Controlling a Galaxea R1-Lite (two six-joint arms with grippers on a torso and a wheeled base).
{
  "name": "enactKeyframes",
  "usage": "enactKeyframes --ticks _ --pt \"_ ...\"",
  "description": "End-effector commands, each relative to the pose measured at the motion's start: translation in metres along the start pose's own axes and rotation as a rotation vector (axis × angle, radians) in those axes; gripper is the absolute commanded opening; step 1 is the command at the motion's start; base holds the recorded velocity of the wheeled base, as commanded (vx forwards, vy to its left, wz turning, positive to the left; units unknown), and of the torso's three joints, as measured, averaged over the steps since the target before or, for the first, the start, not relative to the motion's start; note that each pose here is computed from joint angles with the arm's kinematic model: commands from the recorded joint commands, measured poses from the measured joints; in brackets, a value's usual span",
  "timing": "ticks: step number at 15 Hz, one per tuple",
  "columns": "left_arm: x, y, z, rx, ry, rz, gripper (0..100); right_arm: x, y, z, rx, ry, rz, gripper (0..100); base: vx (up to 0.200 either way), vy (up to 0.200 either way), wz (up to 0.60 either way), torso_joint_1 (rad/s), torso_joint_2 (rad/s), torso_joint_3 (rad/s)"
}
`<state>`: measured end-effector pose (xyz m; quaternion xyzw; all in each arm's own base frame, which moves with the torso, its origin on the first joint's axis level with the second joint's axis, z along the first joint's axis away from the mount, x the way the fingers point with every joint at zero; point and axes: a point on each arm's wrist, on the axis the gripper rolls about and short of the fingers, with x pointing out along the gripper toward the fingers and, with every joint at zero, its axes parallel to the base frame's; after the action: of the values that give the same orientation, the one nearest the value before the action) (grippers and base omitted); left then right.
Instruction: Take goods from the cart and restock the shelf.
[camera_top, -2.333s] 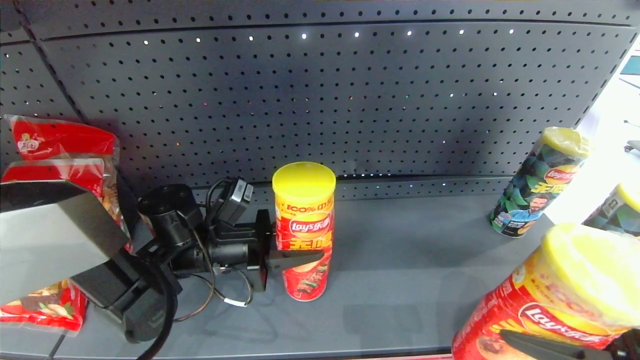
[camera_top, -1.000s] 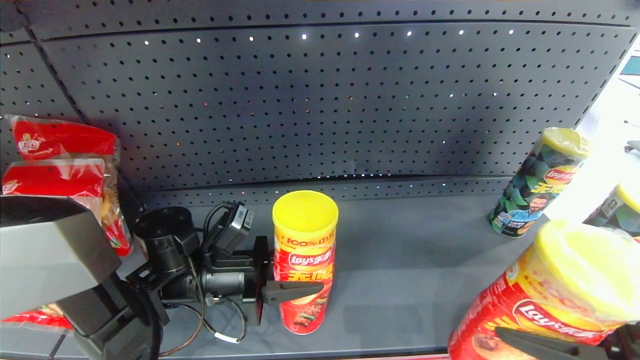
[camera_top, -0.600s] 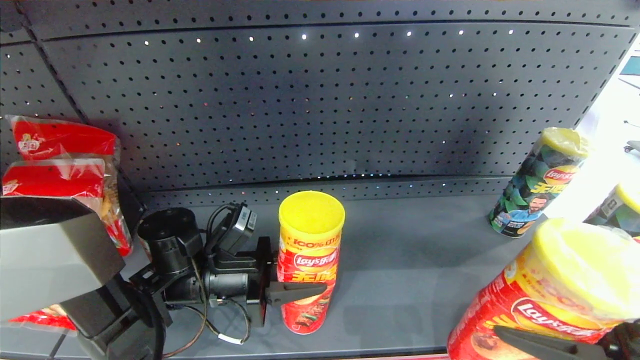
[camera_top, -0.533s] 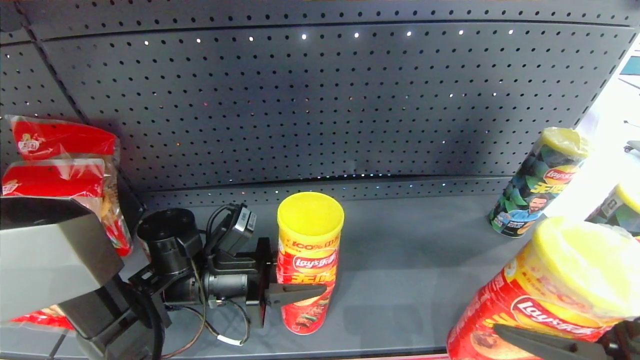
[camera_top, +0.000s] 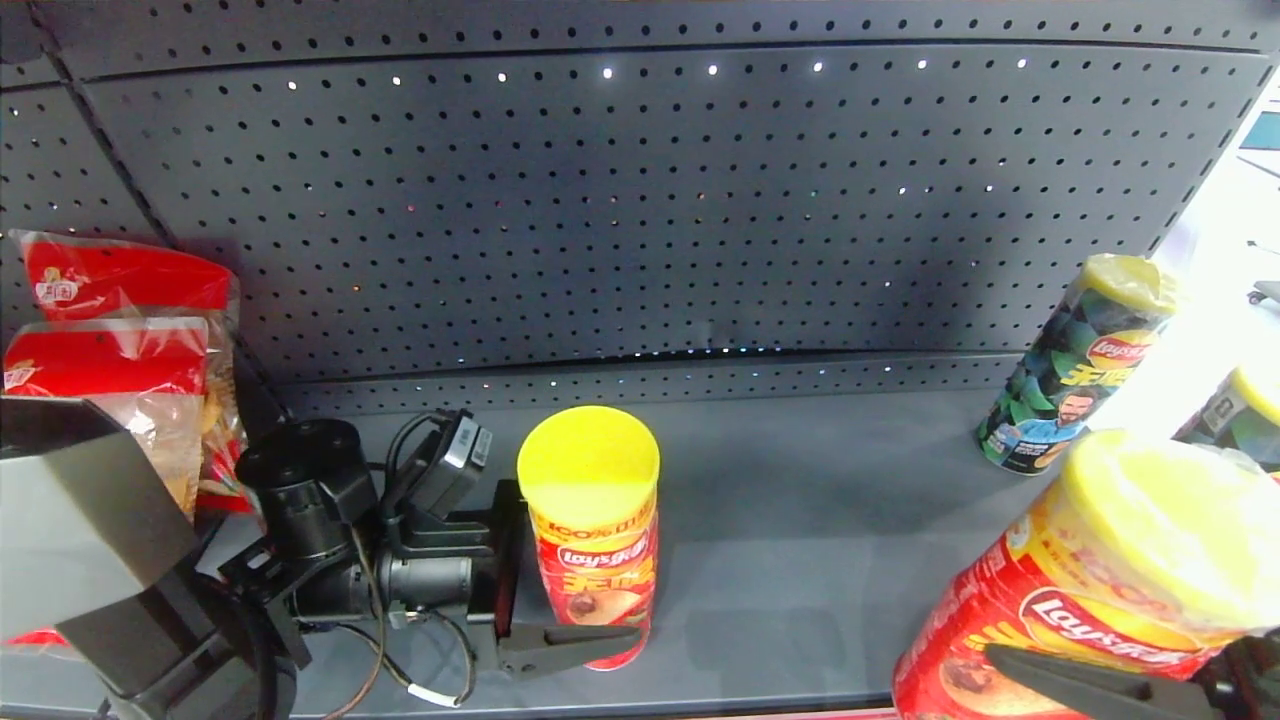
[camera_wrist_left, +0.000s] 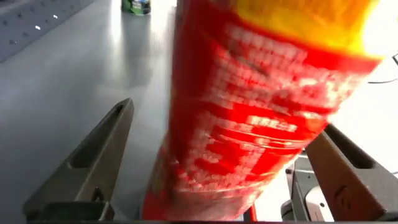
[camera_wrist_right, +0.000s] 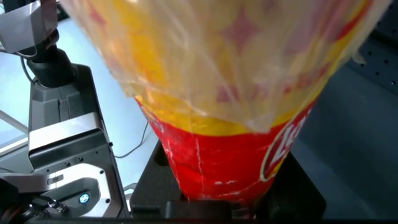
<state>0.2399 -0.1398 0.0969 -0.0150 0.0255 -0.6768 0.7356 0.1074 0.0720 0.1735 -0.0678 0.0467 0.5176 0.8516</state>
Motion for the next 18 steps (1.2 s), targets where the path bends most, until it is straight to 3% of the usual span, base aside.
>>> enactKeyframes --ticks 1,2,4,5,6,9,12,13,14,15,16,17,18 --pt "-0.015 -0.004 0.01 0.022 -0.016 0.035 100 0.0 0.0 0.0 -0.001 -0.001 0.002 0 0.0 0.0 0.0 0.0 0.0 0.0" --pt "-0.024 -0.009 0.011 0.016 -0.014 0.055 100 0.0 0.0 0.0 0.001 0.001 0.001 0 0.0 0.0 0.0 0.0 0.0 0.0" --pt "-0.044 -0.028 0.008 -0.024 0.005 0.074 100 0.003 -0.002 0.002 0.001 0.001 0.001 0 0.0 0.0 0.0 0.0 0.0 0.0" --pt "-0.044 -0.028 0.008 -0.024 0.005 0.074 100 0.003 -0.002 0.002 0.001 0.001 0.001 0 0.0 0.0 0.0 0.0 0.0 0.0" --pt "-0.056 -0.036 0.005 -0.048 0.016 0.094 100 0.005 -0.004 0.004 0.0 0.0 0.0 0 0.0 0.0 0.0 0.0 0.0 0.0" --pt "-0.084 -0.072 0.014 -0.017 -0.002 0.156 100 0.006 -0.005 0.005 -0.001 -0.002 -0.002 0 0.0 0.0 0.0 0.0 0.0 0.0" --pt "-0.11 -0.091 0.043 0.16 -0.071 0.279 100 0.006 -0.005 0.007 -0.004 -0.006 0.001 0 0.0 0.0 0.0 0.0 0.0 0.0" --pt "-0.111 -0.096 0.047 0.186 -0.082 0.284 100 0.006 -0.005 0.007 -0.004 -0.006 -0.001 0 0.0 0.0 0.0 0.0 0.0 0.0" --pt "-0.114 -0.107 0.058 0.25 -0.112 0.292 100 0.006 -0.005 0.007 -0.005 -0.008 0.001 0 0.0 0.0 0.0 0.0 0.0 0.0" --pt "-0.121 -0.127 0.07 0.328 -0.154 0.321 100 0.006 -0.005 0.008 -0.008 -0.011 0.0 0 0.0 0.0 0.0 0.0 0.0 0.0" --pt "-0.127 -0.141 0.075 0.375 -0.171 0.35 100 0.005 -0.005 0.008 -0.009 -0.014 -0.002 0 0.0 0.0 0.0 0.0 0.0 0.0" --pt "-0.134 -0.16 0.077 0.408 -0.177 0.41 100 0.004 -0.005 0.008 -0.009 -0.016 -0.002 0 0.0 0.0 0.0 0.0 0.0 0.0" --pt "-0.138 -0.177 0.073 0.385 -0.172 0.462 100 0.004 -0.005 0.008 -0.009 -0.016 -0.004 0 0.0 0.0 0.0 0.0 0.0 0.0"
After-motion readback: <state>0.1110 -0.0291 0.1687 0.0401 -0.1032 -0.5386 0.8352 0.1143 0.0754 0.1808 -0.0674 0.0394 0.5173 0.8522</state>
